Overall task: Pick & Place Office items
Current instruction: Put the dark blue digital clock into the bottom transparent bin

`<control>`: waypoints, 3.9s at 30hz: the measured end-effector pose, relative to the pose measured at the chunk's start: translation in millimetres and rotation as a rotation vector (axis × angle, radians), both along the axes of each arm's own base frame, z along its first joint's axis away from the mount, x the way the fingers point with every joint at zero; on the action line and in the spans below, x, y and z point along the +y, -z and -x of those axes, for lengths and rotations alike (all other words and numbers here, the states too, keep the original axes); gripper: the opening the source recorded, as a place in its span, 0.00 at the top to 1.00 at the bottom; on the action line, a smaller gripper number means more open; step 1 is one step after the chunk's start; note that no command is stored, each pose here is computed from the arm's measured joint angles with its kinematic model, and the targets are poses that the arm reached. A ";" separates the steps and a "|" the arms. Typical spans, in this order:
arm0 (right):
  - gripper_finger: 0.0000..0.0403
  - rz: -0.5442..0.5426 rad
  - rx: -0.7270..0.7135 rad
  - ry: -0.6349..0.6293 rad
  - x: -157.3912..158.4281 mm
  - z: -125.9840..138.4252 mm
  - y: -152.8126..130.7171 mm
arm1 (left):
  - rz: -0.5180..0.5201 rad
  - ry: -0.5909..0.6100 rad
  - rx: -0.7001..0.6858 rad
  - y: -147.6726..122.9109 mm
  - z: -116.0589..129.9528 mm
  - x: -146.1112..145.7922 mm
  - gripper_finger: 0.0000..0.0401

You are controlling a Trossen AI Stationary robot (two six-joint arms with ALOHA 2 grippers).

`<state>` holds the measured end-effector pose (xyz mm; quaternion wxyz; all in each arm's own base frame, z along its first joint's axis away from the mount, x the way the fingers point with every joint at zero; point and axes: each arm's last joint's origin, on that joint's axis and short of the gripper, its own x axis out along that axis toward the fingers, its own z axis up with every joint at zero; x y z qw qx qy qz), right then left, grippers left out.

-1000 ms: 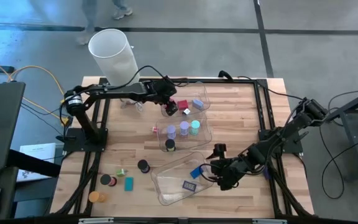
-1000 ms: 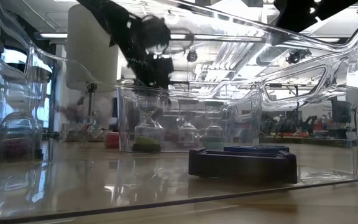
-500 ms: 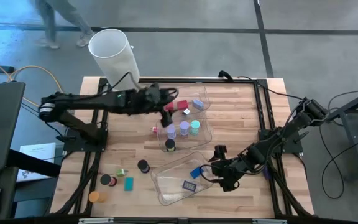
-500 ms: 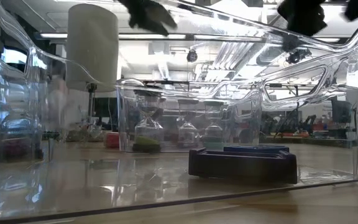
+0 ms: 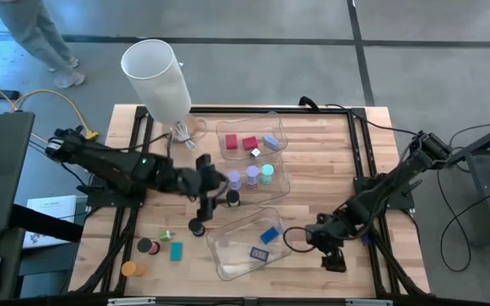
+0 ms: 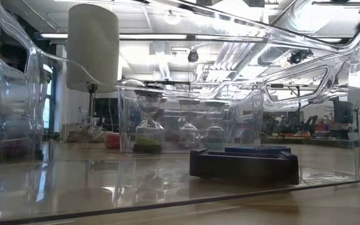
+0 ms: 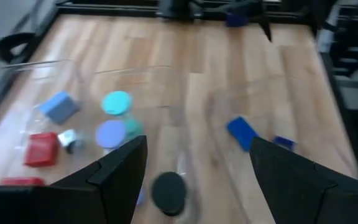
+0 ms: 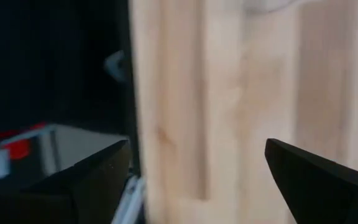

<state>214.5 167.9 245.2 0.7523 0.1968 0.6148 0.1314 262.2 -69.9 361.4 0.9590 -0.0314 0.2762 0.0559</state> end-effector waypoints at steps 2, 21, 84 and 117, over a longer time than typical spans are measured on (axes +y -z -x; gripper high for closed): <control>0.10 -0.029 0.006 0.013 5.6 2.0 -1.0 | 0.009 0.033 -0.001 0.1 2.9 -10.3 0.31; 0.10 0.544 0.415 0.773 -20.3 61.9 9.1 | 0.060 0.219 -0.036 -0.2 18.8 -64.8 0.31; 0.56 0.285 0.791 0.856 -29.5 90.3 113.7 | -0.014 0.259 -0.005 8.1 12.0 -68.2 0.31; 0.91 0.113 -0.104 0.541 16.1 4.9 -54.6 | 0.007 0.256 0.001 10.2 11.1 -71.6 0.31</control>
